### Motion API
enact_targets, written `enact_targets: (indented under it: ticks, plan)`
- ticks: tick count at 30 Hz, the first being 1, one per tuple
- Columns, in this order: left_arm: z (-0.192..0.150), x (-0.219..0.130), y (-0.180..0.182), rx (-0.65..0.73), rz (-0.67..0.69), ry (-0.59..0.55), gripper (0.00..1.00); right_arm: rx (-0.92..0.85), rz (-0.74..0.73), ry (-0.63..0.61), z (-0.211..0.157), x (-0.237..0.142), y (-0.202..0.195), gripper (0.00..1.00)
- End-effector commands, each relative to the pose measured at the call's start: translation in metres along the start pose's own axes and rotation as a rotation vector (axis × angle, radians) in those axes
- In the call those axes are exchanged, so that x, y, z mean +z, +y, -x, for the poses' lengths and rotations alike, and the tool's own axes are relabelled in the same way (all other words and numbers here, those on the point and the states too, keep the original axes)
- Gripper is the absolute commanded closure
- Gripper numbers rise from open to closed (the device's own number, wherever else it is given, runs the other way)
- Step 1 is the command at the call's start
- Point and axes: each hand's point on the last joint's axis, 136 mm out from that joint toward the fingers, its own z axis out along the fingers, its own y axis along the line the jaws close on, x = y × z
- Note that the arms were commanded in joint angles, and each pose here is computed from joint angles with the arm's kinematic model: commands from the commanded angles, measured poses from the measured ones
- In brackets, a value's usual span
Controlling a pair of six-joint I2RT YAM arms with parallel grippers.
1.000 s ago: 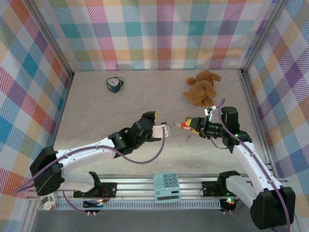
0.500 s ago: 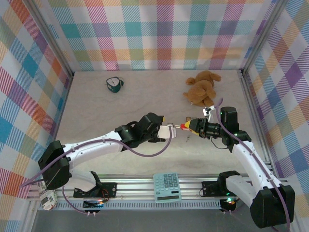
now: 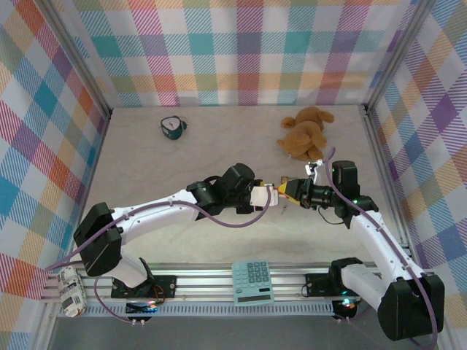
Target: Unlock with the key
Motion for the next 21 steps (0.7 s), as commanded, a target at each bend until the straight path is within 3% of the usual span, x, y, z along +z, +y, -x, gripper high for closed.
enact_targets:
  ticks: [1,4,7,14,21]
  plan:
    - [0.016,0.001,0.009,-0.020,0.002,-0.049,0.65,-0.082,0.059,-0.010,0.006,-0.005,0.023,0.75]
    - [0.016,0.002,0.012,-0.020,0.017,-0.051,0.84,-0.085,0.053,-0.013,0.005,-0.006,0.023,0.75]
    - [0.017,0.001,0.013,-0.021,0.025,-0.061,0.92,-0.095,0.033,-0.015,0.004,-0.007,0.019,0.76]
    - [0.009,-0.003,0.012,-0.019,0.034,-0.033,1.00,-0.099,0.046,-0.030,0.006,-0.008,0.023,0.77]
    - [0.000,-0.014,0.016,-0.028,0.068,-0.020,1.00,-0.072,0.058,-0.048,0.008,-0.012,0.021,0.77]
